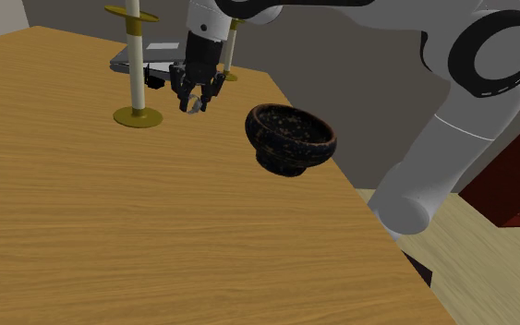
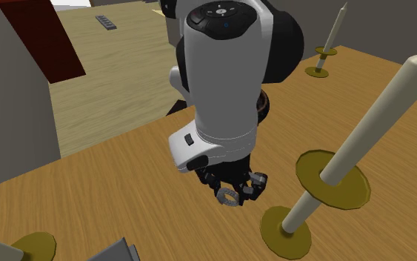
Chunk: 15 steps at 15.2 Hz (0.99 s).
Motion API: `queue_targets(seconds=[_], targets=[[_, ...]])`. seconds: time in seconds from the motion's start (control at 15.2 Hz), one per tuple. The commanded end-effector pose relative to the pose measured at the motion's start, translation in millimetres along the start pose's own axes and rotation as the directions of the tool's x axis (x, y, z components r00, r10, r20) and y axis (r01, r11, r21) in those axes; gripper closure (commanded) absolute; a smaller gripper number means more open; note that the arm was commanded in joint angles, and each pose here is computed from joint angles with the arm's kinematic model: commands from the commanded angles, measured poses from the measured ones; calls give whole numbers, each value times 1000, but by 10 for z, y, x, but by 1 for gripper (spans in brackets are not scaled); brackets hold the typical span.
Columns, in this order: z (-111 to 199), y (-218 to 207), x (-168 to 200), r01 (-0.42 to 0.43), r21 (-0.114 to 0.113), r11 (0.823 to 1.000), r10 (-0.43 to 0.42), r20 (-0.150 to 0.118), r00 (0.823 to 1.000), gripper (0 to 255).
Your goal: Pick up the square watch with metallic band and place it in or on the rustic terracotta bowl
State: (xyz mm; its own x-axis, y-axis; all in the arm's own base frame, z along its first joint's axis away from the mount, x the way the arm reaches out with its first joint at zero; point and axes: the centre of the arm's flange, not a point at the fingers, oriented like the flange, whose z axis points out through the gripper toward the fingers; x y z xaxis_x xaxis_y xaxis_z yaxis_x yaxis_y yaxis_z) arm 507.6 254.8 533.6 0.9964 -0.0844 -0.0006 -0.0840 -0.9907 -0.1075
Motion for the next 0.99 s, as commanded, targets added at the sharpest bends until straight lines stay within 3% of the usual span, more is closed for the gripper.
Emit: queue_targets(seconds=[0.0,0.4,0.92], targets=[[8,0,0,0,-1,1000,0,1,1000,255],[10,2,-1,0,-1,1000,0,1,1000,255],[-410,-43,-1,0,-1,1000,0,1,1000,255]])
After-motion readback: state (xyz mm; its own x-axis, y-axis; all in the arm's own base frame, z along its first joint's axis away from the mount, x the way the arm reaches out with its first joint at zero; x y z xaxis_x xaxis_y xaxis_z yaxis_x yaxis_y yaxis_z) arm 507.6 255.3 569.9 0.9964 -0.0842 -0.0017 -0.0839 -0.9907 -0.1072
